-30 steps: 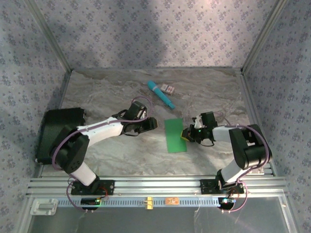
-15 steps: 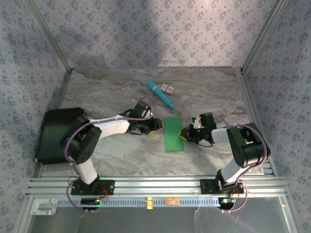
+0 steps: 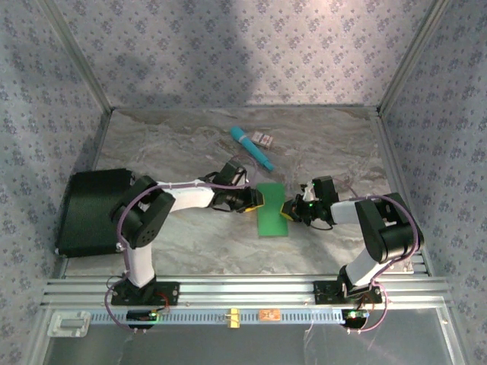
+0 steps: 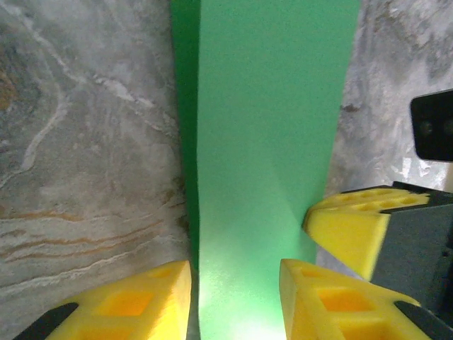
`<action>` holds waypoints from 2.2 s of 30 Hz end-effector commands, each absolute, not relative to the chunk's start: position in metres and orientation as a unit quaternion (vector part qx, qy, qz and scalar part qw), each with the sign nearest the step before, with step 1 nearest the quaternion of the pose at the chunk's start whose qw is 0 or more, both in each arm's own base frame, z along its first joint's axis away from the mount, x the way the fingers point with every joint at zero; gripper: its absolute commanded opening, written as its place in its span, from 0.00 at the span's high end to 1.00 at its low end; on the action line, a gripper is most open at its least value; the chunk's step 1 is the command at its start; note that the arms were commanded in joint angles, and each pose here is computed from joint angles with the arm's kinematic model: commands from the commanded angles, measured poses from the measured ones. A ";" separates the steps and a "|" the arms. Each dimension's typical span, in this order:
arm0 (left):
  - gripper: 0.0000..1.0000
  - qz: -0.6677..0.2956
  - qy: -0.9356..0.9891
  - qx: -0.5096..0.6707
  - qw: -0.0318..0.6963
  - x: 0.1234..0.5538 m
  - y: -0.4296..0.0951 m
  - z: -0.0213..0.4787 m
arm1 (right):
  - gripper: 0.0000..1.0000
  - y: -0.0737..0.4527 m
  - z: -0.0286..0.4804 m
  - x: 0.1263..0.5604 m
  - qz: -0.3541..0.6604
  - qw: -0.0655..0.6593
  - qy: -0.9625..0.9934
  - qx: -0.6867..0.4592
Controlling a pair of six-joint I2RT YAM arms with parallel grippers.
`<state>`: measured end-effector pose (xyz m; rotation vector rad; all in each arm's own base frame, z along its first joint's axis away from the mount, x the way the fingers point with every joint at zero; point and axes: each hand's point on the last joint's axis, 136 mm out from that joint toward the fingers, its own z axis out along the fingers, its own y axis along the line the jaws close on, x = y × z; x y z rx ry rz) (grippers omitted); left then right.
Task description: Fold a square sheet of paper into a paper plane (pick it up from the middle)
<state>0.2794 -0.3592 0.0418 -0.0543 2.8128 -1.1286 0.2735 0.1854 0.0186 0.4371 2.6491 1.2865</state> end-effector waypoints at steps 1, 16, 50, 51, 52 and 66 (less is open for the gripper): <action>0.63 -0.379 0.924 -0.018 0.049 0.280 -0.367 0.041 | 0.92 0.185 -0.007 0.252 0.391 0.038 0.905 0.162; 0.69 -0.396 0.917 -0.025 0.041 0.279 -0.375 0.037 | 0.92 0.182 -0.007 0.251 0.388 0.038 0.906 0.164; 0.89 -0.429 0.899 -0.052 0.063 0.283 -0.368 0.046 | 0.87 0.182 0.008 0.257 0.402 0.061 0.900 0.160; 0.90 -0.429 0.899 -0.055 0.065 0.284 -0.366 0.046 | 0.87 0.183 0.011 0.259 0.406 0.066 0.898 0.156; 0.91 -0.428 0.899 -0.058 0.067 0.285 -0.364 0.047 | 0.85 0.184 0.016 0.260 0.410 0.074 0.896 0.151; 0.92 -0.412 0.904 -0.086 0.070 0.278 -0.317 0.051 | 0.48 0.199 0.086 0.264 0.304 0.238 0.921 -0.048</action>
